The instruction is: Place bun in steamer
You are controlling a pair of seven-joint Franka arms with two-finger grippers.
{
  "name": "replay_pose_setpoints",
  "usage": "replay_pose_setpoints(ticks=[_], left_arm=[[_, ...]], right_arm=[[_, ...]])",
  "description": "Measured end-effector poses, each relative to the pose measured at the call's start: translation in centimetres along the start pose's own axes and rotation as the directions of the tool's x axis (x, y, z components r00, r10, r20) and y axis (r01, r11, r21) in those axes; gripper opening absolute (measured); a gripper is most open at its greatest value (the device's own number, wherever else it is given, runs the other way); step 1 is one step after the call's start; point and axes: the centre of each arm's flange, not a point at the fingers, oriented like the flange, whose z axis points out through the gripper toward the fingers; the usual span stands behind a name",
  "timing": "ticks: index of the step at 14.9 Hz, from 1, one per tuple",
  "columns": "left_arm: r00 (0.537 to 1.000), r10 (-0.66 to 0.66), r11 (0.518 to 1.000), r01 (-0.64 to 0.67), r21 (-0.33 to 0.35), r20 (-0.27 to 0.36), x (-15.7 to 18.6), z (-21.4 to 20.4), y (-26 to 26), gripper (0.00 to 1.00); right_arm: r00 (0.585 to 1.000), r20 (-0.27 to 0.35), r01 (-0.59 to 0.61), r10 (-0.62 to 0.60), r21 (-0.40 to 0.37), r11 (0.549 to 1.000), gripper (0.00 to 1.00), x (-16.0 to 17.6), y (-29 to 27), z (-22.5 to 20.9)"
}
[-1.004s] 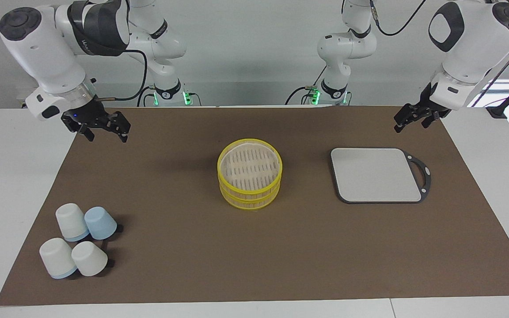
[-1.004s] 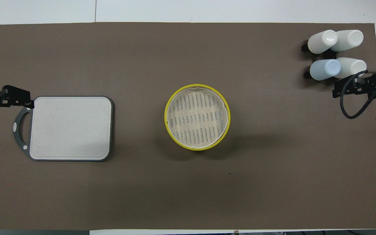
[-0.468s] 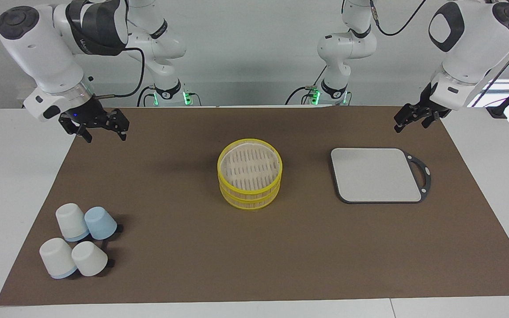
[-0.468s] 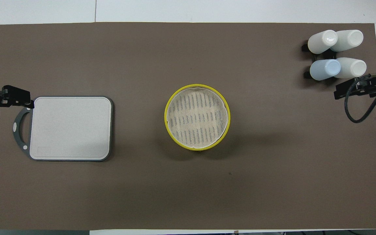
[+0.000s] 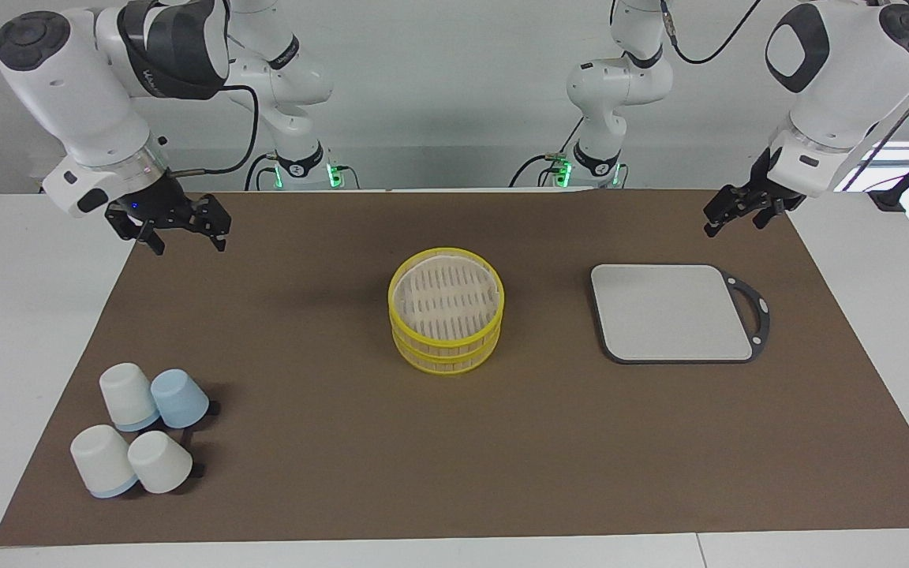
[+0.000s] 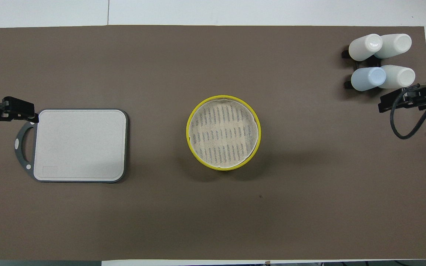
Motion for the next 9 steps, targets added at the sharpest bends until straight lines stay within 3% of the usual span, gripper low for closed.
replay_pose_setpoints(ticks=[9], left_arm=[[1.000, 0.000, 1.000, 0.000, 0.000, 0.000, 0.00, 0.00, 0.00, 1.00]], right_arm=[[1.000, -0.021, 0.000, 0.000, -0.001, 1.000, 1.00, 0.21, 0.01, -0.23]])
